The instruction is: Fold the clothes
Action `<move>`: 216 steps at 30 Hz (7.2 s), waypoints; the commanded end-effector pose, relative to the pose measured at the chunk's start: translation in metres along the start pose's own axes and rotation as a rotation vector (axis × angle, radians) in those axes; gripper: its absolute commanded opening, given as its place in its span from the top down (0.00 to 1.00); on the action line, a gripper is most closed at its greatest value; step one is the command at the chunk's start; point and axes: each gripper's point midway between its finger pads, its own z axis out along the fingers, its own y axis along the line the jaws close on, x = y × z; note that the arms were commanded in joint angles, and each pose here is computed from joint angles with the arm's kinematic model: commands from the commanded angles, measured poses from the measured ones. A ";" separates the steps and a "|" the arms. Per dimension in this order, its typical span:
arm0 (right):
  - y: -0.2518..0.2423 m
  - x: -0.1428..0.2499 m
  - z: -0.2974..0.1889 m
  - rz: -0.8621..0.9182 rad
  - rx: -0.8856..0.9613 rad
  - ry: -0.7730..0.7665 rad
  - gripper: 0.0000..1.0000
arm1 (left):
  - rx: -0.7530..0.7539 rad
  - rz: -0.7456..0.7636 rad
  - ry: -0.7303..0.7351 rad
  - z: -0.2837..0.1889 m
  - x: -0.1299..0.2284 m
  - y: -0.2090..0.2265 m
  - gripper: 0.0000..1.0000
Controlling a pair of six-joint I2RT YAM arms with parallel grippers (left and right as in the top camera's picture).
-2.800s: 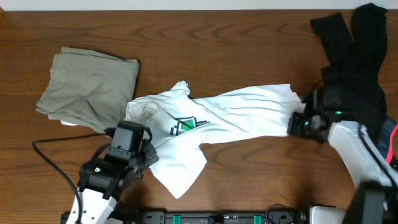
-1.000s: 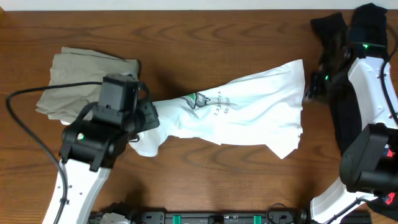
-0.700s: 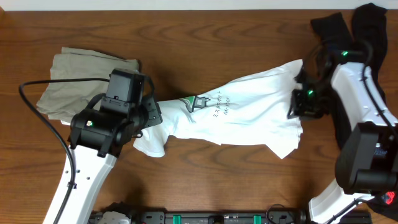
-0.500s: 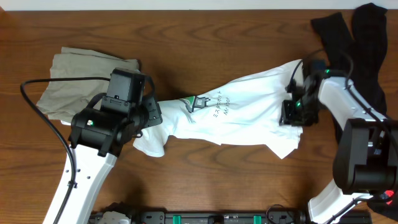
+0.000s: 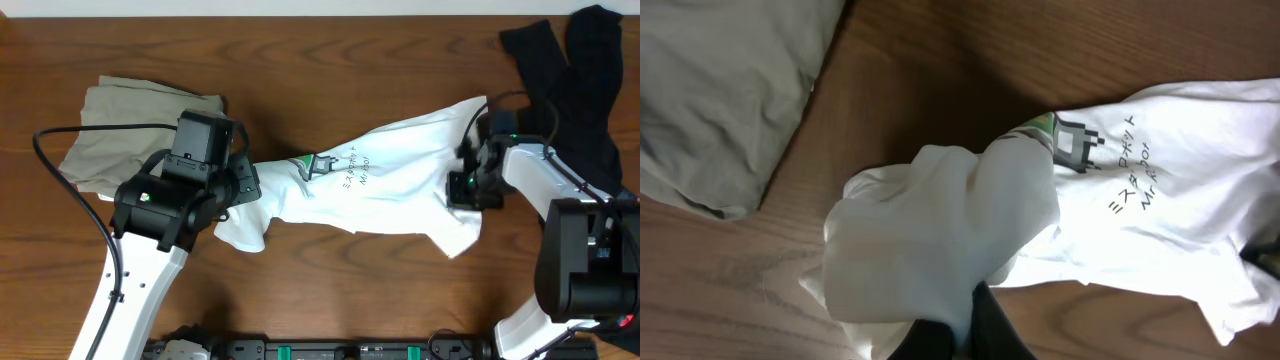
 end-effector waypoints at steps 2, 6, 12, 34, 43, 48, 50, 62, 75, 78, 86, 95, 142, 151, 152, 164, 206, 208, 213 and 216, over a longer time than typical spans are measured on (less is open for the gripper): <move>0.025 0.017 -0.032 -0.063 -0.072 -0.004 0.99 | -0.007 0.016 -0.018 -0.003 -0.005 0.001 0.94; 0.042 0.008 -0.099 -0.116 -0.108 -0.209 0.99 | -0.007 0.016 -0.018 -0.003 -0.006 0.001 0.94; 0.049 -0.027 -0.181 -0.146 -0.088 -0.613 0.99 | -0.007 0.016 -0.018 -0.003 -0.005 0.001 0.94; 0.027 -0.026 -0.053 -0.045 -0.035 -0.168 0.78 | -0.025 0.016 0.014 -0.003 0.002 0.006 0.94; 0.052 0.010 -0.064 -0.218 0.001 -0.125 0.73 | -0.024 0.016 0.011 -0.003 0.002 0.005 0.94; 0.036 -0.003 -0.040 -0.290 0.174 -0.189 0.57 | -0.024 0.016 0.012 -0.003 0.002 0.005 0.94; 0.035 -0.007 -0.032 -0.340 0.189 -0.208 0.49 | -0.024 0.016 0.011 -0.003 0.002 0.005 0.94; 0.032 -0.007 0.000 -0.436 0.190 -0.266 0.40 | -0.023 0.016 0.010 -0.003 0.001 0.005 0.94; 0.034 0.013 0.021 -0.415 0.124 -0.251 0.99 | -0.024 0.016 0.011 -0.003 0.002 0.005 0.95; 0.040 0.029 0.002 -0.390 0.114 -0.183 0.99 | -0.023 0.016 0.010 -0.003 0.001 0.005 0.94; 0.117 0.074 -0.145 -0.536 -0.181 -0.212 0.99 | -0.022 0.016 0.007 -0.003 0.001 0.005 0.94; 0.082 -0.004 -0.213 -0.295 0.015 -0.580 0.89 | -0.021 0.016 0.008 -0.003 0.001 0.005 0.94; 0.034 0.014 -0.033 -0.278 0.152 -0.124 0.87 | -0.029 0.020 0.022 -0.003 0.004 0.007 0.94; 0.021 0.002 -0.019 -0.246 0.216 -0.207 0.85 | -0.030 0.020 0.022 -0.003 0.004 0.007 0.94; 0.020 0.001 -0.018 -0.246 0.221 -0.212 0.83 | -0.029 0.020 0.022 -0.003 0.004 0.007 0.94; 0.013 -0.010 -0.019 -0.230 0.261 -0.269 0.81 | -0.029 0.020 0.022 -0.003 0.004 0.007 0.94; 0.027 -0.014 -0.229 -0.139 0.232 -0.638 0.99 | -0.033 0.024 0.027 -0.003 0.006 0.007 0.94; 0.018 -0.008 -0.241 -0.111 0.237 -0.656 0.99 | -0.032 0.041 0.027 -0.003 0.006 0.007 0.94; -0.003 0.003 -0.240 -0.092 0.275 -0.611 0.99 | -0.032 0.093 0.028 -0.004 0.006 0.008 0.94; -0.015 0.004 -0.241 -0.067 0.295 -0.604 0.99 | -0.031 0.103 0.027 -0.005 0.006 0.008 0.94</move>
